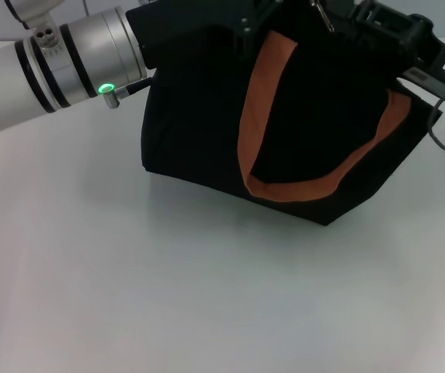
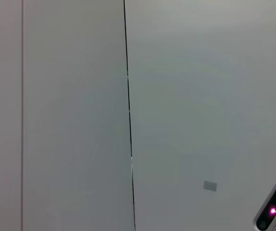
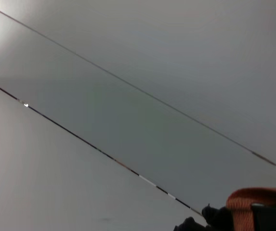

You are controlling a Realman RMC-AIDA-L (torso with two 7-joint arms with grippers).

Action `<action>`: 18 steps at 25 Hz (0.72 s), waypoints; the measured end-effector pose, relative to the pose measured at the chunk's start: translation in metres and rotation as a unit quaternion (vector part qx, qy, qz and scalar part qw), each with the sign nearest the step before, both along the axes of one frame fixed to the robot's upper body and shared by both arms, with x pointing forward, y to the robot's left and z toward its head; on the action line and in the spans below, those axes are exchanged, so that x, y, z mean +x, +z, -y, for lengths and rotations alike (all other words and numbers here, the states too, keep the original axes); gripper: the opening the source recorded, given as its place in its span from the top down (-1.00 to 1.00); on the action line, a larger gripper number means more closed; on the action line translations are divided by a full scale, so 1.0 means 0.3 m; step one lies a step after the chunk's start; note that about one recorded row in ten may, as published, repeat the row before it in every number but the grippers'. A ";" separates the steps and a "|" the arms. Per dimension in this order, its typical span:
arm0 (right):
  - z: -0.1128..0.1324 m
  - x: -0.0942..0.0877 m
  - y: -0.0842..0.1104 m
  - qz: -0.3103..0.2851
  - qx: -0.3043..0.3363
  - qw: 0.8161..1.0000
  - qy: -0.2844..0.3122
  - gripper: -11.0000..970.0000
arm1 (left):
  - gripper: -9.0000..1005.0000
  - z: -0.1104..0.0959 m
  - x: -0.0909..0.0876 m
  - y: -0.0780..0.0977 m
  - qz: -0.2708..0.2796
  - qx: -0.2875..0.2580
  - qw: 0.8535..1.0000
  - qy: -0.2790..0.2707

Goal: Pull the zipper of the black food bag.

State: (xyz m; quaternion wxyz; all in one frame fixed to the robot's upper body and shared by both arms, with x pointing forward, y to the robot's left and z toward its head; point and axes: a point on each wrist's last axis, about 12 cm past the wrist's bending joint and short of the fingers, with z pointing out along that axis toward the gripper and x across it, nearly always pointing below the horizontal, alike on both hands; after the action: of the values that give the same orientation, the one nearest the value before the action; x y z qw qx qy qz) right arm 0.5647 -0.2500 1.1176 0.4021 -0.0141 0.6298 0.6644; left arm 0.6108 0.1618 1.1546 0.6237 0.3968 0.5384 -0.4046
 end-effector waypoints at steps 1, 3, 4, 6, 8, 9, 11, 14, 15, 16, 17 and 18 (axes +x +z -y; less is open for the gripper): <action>-0.002 0.001 0.001 0.000 -0.002 1.000 0.002 -0.10 | 0.92 0.000 0.000 0.000 0.000 0.000 1.000 0.000; -0.007 0.005 0.003 0.000 -0.004 1.000 0.006 0.06 | 0.92 0.000 0.000 0.000 0.001 0.000 1.000 0.000; -0.008 0.007 0.005 0.001 -0.004 1.000 0.006 0.14 | 0.92 0.000 0.000 0.000 0.002 0.000 1.000 0.000; -0.010 0.009 0.006 0.001 -0.005 1.000 0.006 0.44 | 0.92 0.000 0.000 0.000 0.005 0.001 1.000 0.001; -0.012 0.013 0.007 0.002 -0.006 1.000 0.004 0.69 | 0.92 0.000 0.000 0.000 0.006 0.002 1.000 0.001; -0.012 0.013 0.007 0.002 -0.006 1.000 0.004 0.72 | 0.92 0.000 0.000 0.001 0.006 0.002 1.000 0.001; -0.012 0.013 0.007 0.003 -0.008 1.000 0.003 0.77 | 0.92 0.000 0.000 0.000 0.006 0.002 1.000 0.001; -0.014 0.015 0.005 0.003 -0.015 1.000 0.004 0.85 | 0.92 0.000 0.000 0.000 0.006 0.002 1.000 0.001; -0.015 0.016 0.004 0.003 -0.018 1.000 0.006 0.87 | 0.92 0.000 0.000 0.000 0.006 0.002 1.000 0.001; -0.015 0.016 0.004 0.003 -0.020 1.000 0.007 0.90 | 0.92 0.000 0.000 0.000 0.006 0.002 1.000 0.001; -0.015 0.016 0.004 0.003 -0.021 1.000 0.007 0.93 | 0.92 0.000 0.000 0.000 0.006 0.002 1.000 0.001; -0.015 0.016 0.004 0.003 -0.021 1.000 0.007 0.95 | 0.92 0.000 0.000 0.000 0.006 0.002 1.000 0.001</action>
State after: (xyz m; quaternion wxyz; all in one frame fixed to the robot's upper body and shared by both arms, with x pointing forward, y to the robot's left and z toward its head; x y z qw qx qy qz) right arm 0.5696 -0.2454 1.1187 0.3992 -0.0293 0.6424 0.6535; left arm 0.6109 0.1618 1.1548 0.6269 0.3999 0.5355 -0.4004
